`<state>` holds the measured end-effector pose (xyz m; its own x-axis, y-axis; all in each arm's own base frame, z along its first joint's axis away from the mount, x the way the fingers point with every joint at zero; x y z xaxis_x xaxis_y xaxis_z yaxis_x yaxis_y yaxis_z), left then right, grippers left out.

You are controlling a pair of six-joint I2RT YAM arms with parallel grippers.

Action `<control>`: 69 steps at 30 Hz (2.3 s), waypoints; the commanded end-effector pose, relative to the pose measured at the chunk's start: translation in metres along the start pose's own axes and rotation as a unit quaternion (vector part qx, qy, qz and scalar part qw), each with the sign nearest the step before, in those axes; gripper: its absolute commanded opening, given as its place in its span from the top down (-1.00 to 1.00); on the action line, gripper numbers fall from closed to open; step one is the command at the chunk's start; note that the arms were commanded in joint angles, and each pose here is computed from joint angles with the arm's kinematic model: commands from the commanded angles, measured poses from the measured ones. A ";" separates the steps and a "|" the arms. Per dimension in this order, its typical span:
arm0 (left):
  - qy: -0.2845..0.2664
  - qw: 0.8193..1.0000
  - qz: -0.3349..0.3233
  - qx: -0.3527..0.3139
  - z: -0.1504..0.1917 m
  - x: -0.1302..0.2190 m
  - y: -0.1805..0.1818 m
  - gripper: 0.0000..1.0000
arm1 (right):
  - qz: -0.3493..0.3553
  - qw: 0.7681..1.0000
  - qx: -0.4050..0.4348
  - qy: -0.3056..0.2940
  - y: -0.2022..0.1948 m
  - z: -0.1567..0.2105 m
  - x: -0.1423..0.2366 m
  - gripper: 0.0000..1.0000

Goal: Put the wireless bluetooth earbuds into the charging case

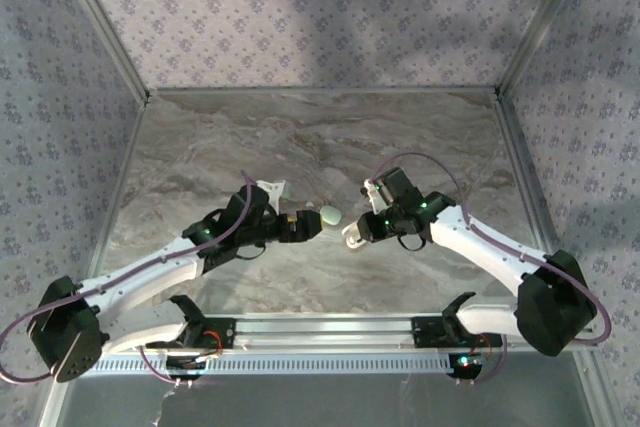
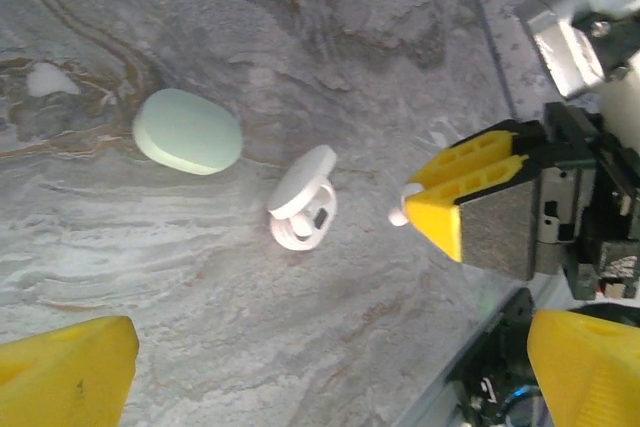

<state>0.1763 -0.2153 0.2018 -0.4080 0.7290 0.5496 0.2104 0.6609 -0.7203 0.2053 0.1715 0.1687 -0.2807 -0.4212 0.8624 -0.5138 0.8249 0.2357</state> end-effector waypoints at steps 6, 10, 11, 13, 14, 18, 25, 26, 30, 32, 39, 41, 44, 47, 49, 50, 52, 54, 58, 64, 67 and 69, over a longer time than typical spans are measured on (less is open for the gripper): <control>-0.015 1.000 -0.010 -0.024 -0.011 -0.008 -0.008 -1.00 | 0.073 0.996 0.038 0.033 -0.004 0.008 -0.024 0.56; -0.007 0.999 -0.020 -0.034 -0.012 -0.013 -0.007 -1.00 | 0.096 0.993 0.055 0.044 0.000 0.008 -0.033 0.55; -0.005 0.999 -0.019 -0.035 -0.013 -0.014 -0.008 -0.99 | 0.102 0.992 0.059 0.048 0.001 0.009 -0.035 0.55; -0.002 0.999 -0.017 -0.036 -0.013 -0.016 -0.009 -0.99 | 0.111 0.990 0.067 0.050 0.003 0.009 -0.037 0.55; -0.002 0.999 -0.017 -0.034 -0.013 -0.016 -0.009 -0.99 | 0.114 0.990 0.071 0.049 0.004 0.009 -0.037 0.55; -0.005 0.999 -0.013 -0.032 -0.013 -0.017 -0.008 -1.00 | 0.127 0.988 0.083 0.038 0.007 0.007 -0.035 0.55; -0.003 0.999 -0.015 -0.039 -0.011 -0.018 -0.006 -1.00 | 0.140 0.985 0.095 0.023 0.008 0.001 -0.034 0.55; -0.003 0.999 -0.015 -0.039 -0.011 -0.018 -0.006 -1.00 | 0.143 0.985 0.097 0.022 0.007 0.000 -0.034 0.55; 0.001 0.999 -0.011 -0.038 -0.012 -0.022 -0.007 -0.99 | 0.147 0.983 0.104 0.016 0.007 -0.003 -0.034 0.55; 0.000 0.999 -0.010 -0.038 -0.012 -0.023 -0.007 -0.99 | 0.148 0.983 0.106 0.015 0.007 -0.005 -0.034 0.55; 0.001 0.999 -0.010 -0.035 -0.013 -0.026 -0.007 -1.00 | 0.143 0.984 0.108 0.023 0.008 -0.004 -0.041 0.55; 0.002 0.999 -0.011 -0.034 -0.012 -0.026 -0.006 -1.00 | 0.143 0.983 0.109 0.024 0.008 -0.004 -0.042 0.55; 0.003 0.999 -0.012 -0.035 -0.012 -0.026 -0.006 -0.99 | 0.143 0.983 0.110 0.027 0.008 -0.004 -0.044 0.55; 0.004 0.999 -0.012 -0.036 -0.012 -0.027 -0.007 -0.99 | 0.142 0.983 0.110 0.031 0.007 -0.003 -0.046 0.55; 0.004 0.999 -0.013 -0.036 -0.012 -0.027 -0.007 -1.00 | 0.143 0.983 0.110 0.033 0.007 -0.003 -0.048 0.55; 0.005 0.999 -0.013 -0.036 -0.012 -0.027 -0.006 -0.99 | 0.143 0.983 0.109 0.034 0.007 -0.003 -0.048 0.55; 0.004 0.999 -0.013 -0.036 -0.012 -0.028 -0.006 -1.00 | 0.144 0.983 0.111 0.036 0.007 -0.002 -0.050 0.55; 0.006 0.999 -0.013 -0.036 -0.012 -0.028 -0.006 -1.00 | 0.144 0.983 0.111 0.038 0.007 -0.002 -0.051 0.55; 0.007 0.999 -0.013 -0.036 -0.011 -0.028 -0.005 -1.00 | 0.145 0.982 0.112 0.043 0.007 -0.001 -0.054 0.55; 0.008 0.999 -0.012 -0.036 -0.011 -0.029 -0.006 -1.00 | 0.145 0.982 0.114 0.048 0.007 0.000 -0.057 0.54; 0.009 0.999 -0.012 -0.036 -0.011 -0.029 -0.005 -1.00 | 0.145 0.981 0.115 0.052 0.007 0.001 -0.058 0.53; 0.010 0.999 -0.013 -0.036 -0.011 -0.029 -0.005 -1.00 | 0.145 0.981 0.116 0.053 0.008 0.001 -0.059 0.53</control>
<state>0.1925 -0.2306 0.1833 -0.3895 0.6878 0.6125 0.2227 0.7157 -0.6620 0.2142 0.1971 0.1161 -0.3553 -0.1324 0.9253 -0.5862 0.8026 -0.1102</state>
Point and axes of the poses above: each hand's point on the last joint's axis, 136 mm out from that joint toward the fingers, its own x axis back along the fingers, its own y axis along the line the jaws close on, z = x × y, the point moved 8 cm from there along x, back along the fingers, and after that the axes turned 6 degrees about x, right-handed, at the moved point
